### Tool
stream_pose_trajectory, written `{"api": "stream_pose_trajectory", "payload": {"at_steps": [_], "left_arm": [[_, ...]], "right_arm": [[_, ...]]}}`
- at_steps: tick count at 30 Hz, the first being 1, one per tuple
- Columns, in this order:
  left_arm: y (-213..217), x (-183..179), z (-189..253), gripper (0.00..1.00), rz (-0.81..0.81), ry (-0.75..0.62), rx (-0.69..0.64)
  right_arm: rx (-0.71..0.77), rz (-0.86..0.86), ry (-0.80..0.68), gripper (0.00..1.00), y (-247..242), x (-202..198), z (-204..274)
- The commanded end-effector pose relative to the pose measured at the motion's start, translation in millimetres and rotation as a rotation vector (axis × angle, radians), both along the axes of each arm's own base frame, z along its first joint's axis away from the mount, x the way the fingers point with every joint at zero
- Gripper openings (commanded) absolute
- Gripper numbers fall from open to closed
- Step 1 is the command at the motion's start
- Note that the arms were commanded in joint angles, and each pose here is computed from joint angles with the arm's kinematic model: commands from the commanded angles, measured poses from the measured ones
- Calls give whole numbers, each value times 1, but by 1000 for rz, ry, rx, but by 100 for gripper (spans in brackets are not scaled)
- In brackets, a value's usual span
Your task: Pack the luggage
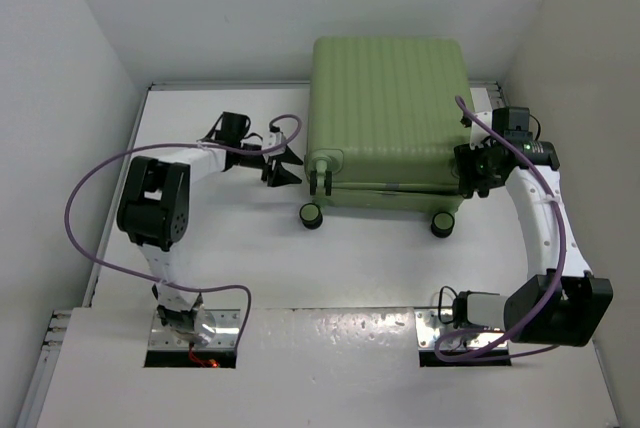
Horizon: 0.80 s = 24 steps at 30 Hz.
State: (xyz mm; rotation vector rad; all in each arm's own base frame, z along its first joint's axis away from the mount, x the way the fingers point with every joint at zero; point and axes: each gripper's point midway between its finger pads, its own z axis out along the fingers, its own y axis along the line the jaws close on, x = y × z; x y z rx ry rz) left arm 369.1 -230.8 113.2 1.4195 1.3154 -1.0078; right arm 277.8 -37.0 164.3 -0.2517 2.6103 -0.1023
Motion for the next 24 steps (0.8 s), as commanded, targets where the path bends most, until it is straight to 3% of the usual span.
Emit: {"api": "stream_pose_trajectory", "payload": {"at_steps": [1,5,10,24], "left_arm": [[9,12,20,59,-47,-56,-78],[12,35,27,66,-46,-53,-96],[11,47,17,66,-36,-16,-88],[11,27,3,63,-9,30,-25]], "right_arm": [[-85,57,2,0,-13,-7,5],[-84,59,9,0,-13,-7,4],[-93,59,14,0,-15,-6,5],[-76,47,22,0,-13,-3,0]]}}
